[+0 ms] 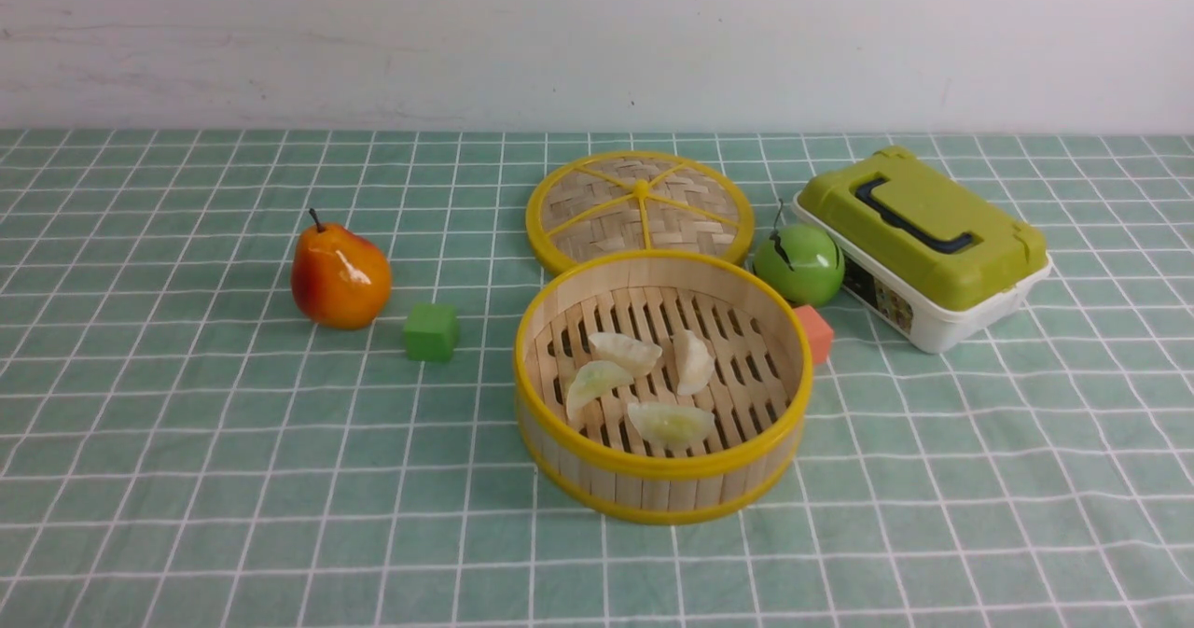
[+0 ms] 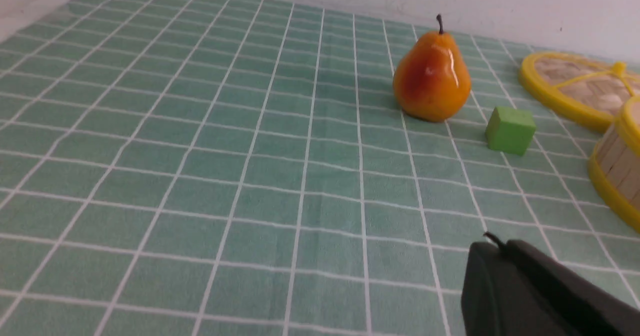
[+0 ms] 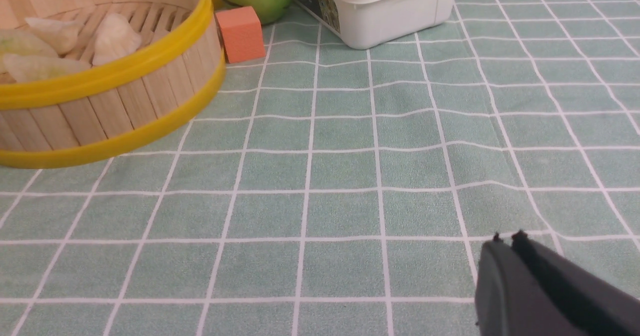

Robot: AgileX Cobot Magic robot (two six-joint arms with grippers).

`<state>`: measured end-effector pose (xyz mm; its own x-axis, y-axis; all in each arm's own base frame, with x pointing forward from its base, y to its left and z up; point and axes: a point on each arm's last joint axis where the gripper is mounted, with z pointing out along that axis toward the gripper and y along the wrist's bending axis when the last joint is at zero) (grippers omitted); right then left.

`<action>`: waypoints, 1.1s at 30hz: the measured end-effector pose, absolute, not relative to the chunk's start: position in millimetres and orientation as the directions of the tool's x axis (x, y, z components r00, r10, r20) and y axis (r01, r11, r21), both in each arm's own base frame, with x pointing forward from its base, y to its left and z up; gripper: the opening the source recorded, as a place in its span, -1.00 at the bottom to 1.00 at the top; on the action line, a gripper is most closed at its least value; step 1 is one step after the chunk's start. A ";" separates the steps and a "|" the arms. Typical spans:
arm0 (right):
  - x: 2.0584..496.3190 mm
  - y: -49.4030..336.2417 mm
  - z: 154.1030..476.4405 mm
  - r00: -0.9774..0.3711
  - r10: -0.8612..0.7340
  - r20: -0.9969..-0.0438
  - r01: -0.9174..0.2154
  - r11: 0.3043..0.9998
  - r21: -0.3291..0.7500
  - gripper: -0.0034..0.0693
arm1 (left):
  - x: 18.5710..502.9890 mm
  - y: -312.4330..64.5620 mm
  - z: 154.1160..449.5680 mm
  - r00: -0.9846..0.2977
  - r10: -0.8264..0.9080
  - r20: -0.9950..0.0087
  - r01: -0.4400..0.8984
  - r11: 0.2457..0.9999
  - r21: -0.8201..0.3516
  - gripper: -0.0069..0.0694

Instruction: Put the dumplings into the steamer on the table with the blue tablecloth.

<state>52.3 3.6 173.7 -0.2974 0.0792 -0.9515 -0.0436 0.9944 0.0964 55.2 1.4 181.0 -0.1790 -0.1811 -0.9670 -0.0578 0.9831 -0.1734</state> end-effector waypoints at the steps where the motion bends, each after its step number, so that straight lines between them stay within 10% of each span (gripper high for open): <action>1: 52.3 3.6 173.7 -0.297 0.079 -0.951 -0.044 0.994 0.096 -0.85 | 55.0 1.3 180.0 -0.191 -0.186 -0.964 -0.060 0.982 -0.178 -0.86; 33: 52.3 3.6 173.7 -0.297 0.079 -0.951 -0.044 0.994 0.097 -0.76 | 52.8 0.7 170.5 -0.288 -0.204 -0.935 -0.076 0.979 -0.190 -0.86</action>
